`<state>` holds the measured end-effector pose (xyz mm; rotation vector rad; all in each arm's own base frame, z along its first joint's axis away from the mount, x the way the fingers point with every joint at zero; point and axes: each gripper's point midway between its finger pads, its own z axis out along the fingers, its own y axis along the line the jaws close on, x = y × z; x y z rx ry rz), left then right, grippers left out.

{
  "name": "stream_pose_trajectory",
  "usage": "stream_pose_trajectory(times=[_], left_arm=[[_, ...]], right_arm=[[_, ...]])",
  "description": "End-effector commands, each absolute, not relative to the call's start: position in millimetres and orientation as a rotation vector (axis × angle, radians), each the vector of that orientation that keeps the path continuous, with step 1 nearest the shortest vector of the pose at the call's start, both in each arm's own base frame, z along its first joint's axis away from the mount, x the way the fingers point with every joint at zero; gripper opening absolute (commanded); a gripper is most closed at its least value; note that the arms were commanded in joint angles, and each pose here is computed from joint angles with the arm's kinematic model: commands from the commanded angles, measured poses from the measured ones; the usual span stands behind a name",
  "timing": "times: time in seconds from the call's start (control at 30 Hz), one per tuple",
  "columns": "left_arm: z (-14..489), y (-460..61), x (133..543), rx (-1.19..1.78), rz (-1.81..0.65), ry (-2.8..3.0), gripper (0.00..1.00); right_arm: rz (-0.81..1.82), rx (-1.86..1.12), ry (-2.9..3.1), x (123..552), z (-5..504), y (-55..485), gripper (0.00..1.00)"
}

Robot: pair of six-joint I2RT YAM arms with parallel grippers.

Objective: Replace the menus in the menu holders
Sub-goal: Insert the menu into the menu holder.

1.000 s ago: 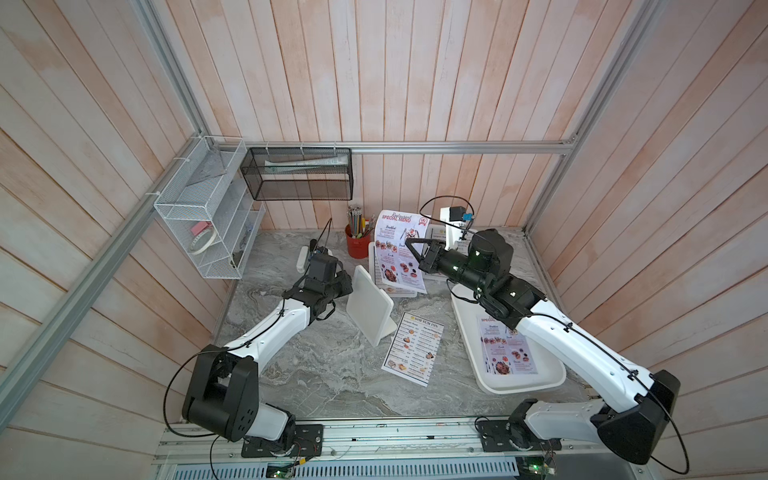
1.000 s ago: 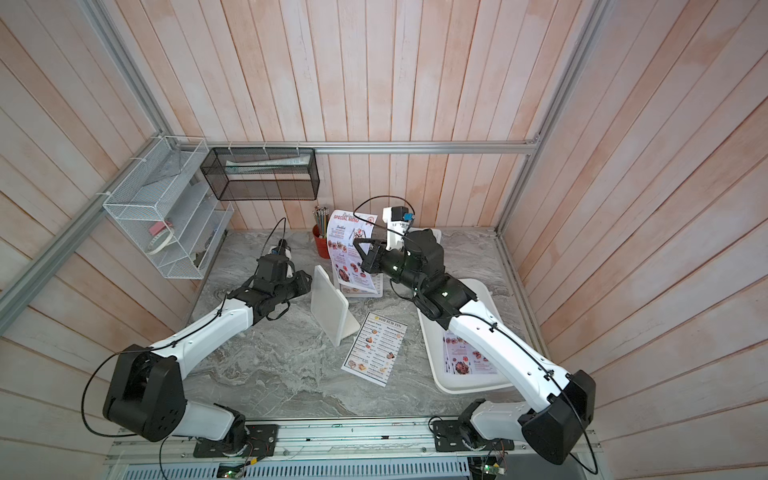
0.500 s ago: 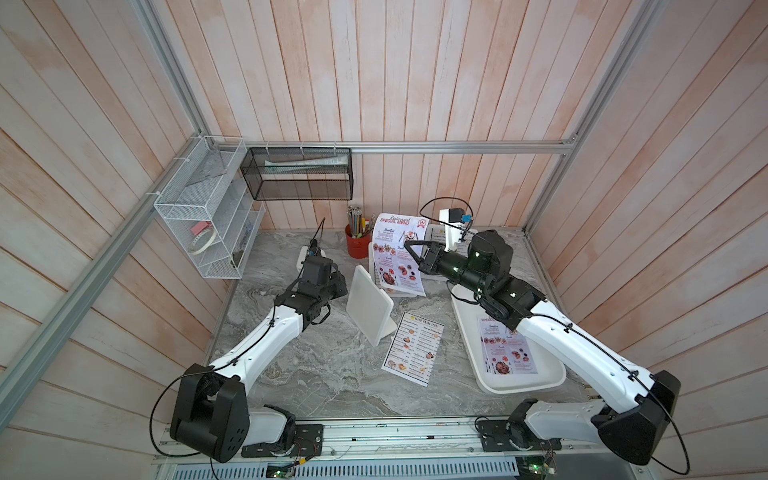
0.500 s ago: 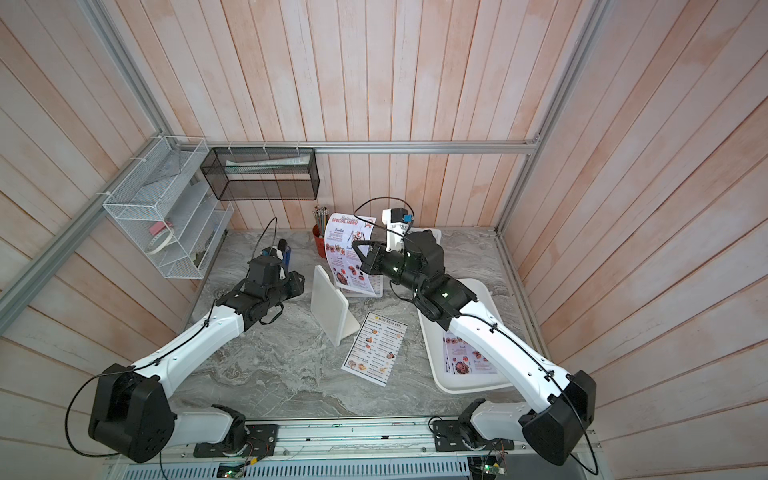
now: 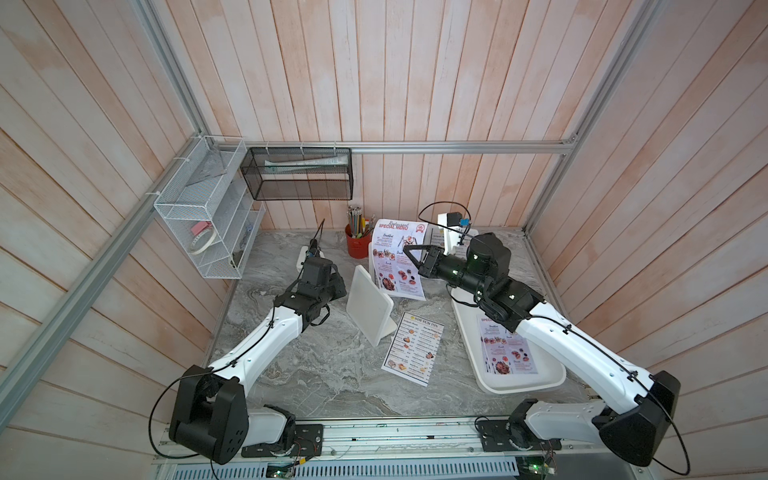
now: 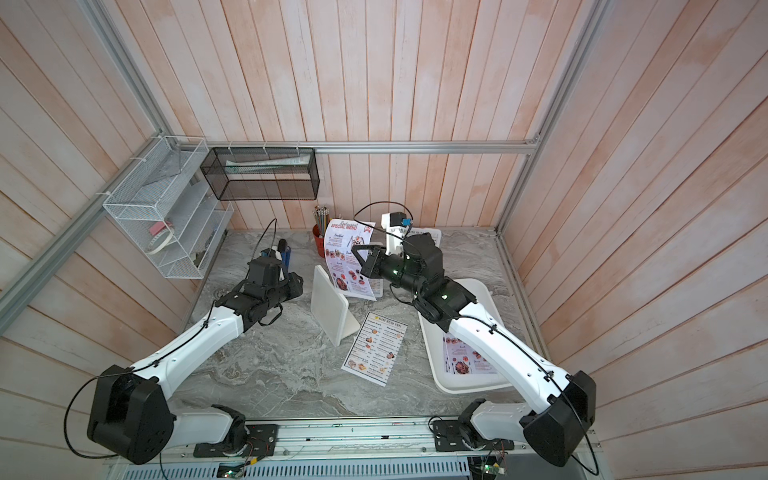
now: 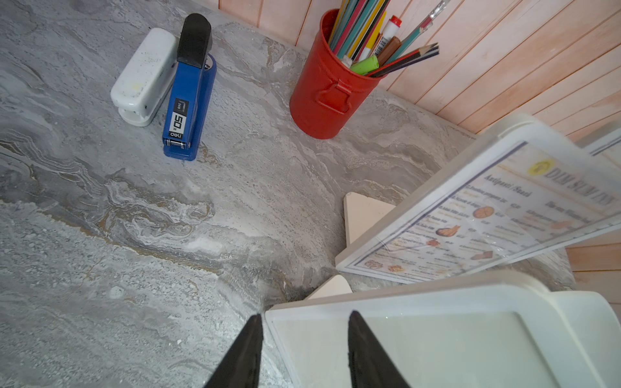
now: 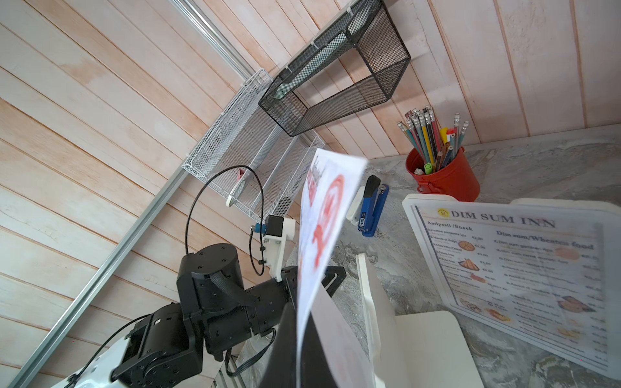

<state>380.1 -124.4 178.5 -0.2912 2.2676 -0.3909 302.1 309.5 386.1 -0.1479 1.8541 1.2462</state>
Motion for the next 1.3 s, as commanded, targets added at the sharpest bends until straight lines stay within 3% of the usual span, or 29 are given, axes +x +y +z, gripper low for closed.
stream_pose_trajectory(times=[0.0,0.5,1.27], left_arm=[[177,-118,375,-0.293,-0.361,2.273,0.44],[176,-126,374,-0.268,-0.413,2.282,0.44],[179,-126,374,-0.265,-0.407,2.280,0.44]], right_arm=[[1.267,-0.155,1.844,296,389,309,0.02],[1.253,-0.175,1.773,296,408,301,0.01],[1.283,-0.175,1.797,298,397,301,0.01]])
